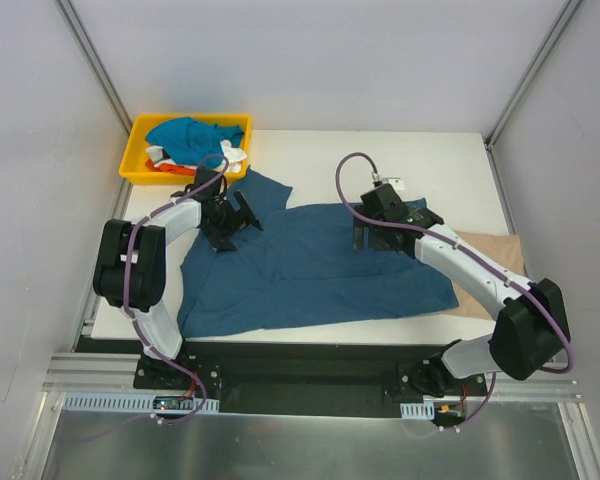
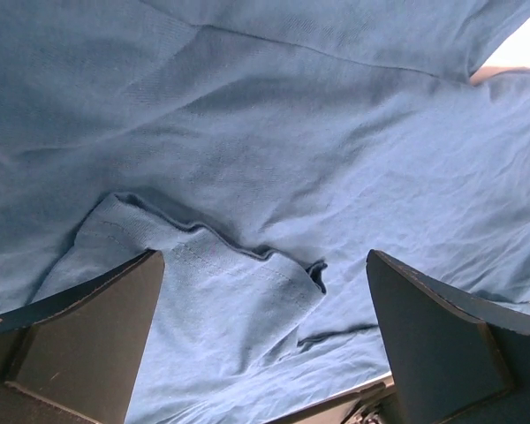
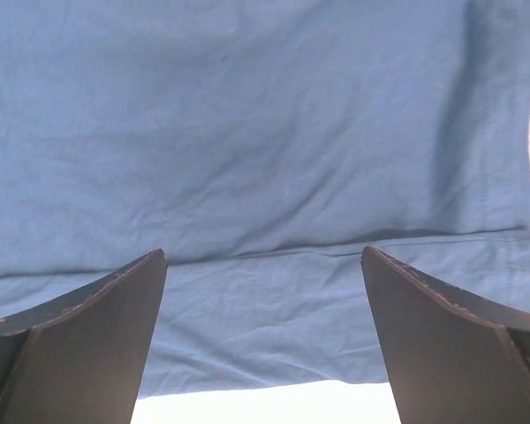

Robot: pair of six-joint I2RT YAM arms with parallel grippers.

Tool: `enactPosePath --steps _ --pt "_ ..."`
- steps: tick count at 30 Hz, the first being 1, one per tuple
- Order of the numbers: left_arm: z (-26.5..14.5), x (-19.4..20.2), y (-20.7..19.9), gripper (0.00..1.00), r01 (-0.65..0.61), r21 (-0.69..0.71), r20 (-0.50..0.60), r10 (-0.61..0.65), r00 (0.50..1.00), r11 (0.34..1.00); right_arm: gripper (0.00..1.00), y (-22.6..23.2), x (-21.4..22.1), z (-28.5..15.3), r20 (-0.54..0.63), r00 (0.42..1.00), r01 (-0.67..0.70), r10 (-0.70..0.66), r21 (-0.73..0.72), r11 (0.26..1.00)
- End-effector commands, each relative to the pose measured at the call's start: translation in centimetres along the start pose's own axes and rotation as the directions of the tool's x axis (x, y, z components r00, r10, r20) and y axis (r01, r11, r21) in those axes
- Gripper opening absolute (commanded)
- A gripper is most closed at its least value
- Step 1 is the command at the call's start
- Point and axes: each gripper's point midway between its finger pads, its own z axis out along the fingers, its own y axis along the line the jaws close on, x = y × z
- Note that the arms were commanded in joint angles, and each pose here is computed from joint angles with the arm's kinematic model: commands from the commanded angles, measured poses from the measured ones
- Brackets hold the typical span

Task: Fold and stack the t-shirts
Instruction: Fold the tshirt

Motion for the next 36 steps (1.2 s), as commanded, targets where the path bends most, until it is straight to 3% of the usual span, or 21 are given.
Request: enactPosePath --steps 1,5,8,11,15,20,23,30,36 --pt "-3.3 -1.6 -1.2 0.99 -0.066 0.004 0.099 0.066 0.993 0.998 0.97 -1.5 -2.6 -1.9 0.078 0.996 -0.039 0.04 -0.011 0.999" --pt "-6.5 -3.0 -3.2 0.99 -0.171 -0.01 0.192 0.17 0.966 0.985 0.97 -3.4 -3.8 -2.5 0.114 0.992 -0.055 0.053 0.017 0.998" --pt "-8.1 -4.8 -4.8 0.99 -0.261 -0.109 0.283 0.282 0.917 0.959 0.97 -4.8 -4.2 -2.6 0.125 0.99 -0.068 0.062 0.047 0.997" --pt "-9.5 -7.6 -8.9 0.99 -0.359 -0.154 0.35 0.39 0.851 0.921 0.97 -6.0 -4.4 -2.5 0.125 0.99 -0.08 0.071 0.068 0.994" --pt "-7.3 -10.4 -10.1 0.99 -0.414 -0.303 0.306 0.499 0.811 0.858 0.97 -6.7 -4.5 -2.6 0.13 0.989 -0.081 0.071 0.075 0.994" --pt "-5.6 -13.7 -13.8 0.98 -0.494 -0.371 0.335 0.61 0.719 0.786 0.97 -7.5 -4.2 -2.2 0.126 0.989 -0.088 0.076 0.09 0.992" --pt "-3.2 -15.4 -14.4 0.96 -0.516 -0.401 0.323 0.644 0.693 0.757 0.97 -7.7 -3.9 -1.9 0.117 0.99 -0.094 0.084 0.088 0.992" --pt "3.7 -17.5 -14.5 0.92 -0.523 -0.416 0.296 0.655 0.695 0.744 0.97 -7.4 -3.0 -0.7 0.075 0.994 -0.087 0.082 0.077 0.993" --pt "6.8 -17.6 -13.2 0.85 -0.532 -0.426 0.26 0.663 0.702 0.731 0.97 -7.5 -2.5 -0.1 0.05 0.996 -0.083 0.078 0.087 0.993"
